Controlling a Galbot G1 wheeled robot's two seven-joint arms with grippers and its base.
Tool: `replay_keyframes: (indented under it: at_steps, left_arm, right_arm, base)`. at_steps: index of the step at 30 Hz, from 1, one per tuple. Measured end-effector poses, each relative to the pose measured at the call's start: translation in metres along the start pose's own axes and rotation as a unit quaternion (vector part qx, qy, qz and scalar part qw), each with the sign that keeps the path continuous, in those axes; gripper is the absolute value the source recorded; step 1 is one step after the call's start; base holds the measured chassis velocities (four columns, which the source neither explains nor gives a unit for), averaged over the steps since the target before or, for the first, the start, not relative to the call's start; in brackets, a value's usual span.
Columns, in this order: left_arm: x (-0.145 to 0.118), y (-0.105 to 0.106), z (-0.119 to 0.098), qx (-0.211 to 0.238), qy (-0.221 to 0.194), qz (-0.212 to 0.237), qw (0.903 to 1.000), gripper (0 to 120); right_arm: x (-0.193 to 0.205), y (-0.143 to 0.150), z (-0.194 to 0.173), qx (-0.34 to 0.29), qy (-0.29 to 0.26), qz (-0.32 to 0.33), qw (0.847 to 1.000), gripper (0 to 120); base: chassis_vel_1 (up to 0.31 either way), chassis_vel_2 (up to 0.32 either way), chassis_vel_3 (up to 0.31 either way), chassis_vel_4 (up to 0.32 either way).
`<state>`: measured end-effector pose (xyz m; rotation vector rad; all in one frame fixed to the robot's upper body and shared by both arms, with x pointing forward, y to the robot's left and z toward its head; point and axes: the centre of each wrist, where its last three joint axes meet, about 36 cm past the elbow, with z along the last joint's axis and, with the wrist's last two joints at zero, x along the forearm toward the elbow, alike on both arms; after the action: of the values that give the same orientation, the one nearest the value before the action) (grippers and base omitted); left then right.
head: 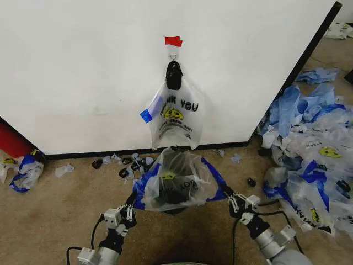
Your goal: Pick up the garbage bag from the wall and place it over the trash bin.
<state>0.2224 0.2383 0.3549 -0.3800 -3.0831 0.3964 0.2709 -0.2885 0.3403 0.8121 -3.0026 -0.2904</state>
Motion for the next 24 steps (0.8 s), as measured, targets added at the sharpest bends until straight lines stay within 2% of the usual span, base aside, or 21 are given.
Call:
replay_keyframes:
  at_steps: [6, 12, 18, 24]
  left_arm:
    - [0.000, 0.002, 0.008, -0.001, 0.006, 0.000, 1.0000, 0]
    - [-0.002, 0.007, 0.032, -0.005, 0.012, -0.003, 0.9999, 0]
    - [0.000, 0.002, 0.037, -0.004, 0.015, 0.006, 0.9999, 0]
    - [-0.010, 0.009, 0.047, -0.014, 0.010, -0.003, 0.9998, 0]
  right_arm:
    - [0.000, -0.003, 0.013, 0.002, 0.007, 0.004, 1.000, 0]
    - [-0.011, -0.004, 0.031, -0.002, 0.007, 0.021, 1.000, 0]
    - [-0.012, -0.001, 0.036, -0.003, 0.011, 0.022, 1.000, 0]
    - [-0.015, -0.003, 0.043, -0.003, 0.014, 0.024, 1.000, 0]
  base:
    - [0.000, 0.000, 0.000, 0.000]
    - [0.000, 0.000, 0.000, 0.000]
    - [0.000, 0.000, 0.000, 0.000]
    - [0.000, 0.000, 0.000, 0.000]
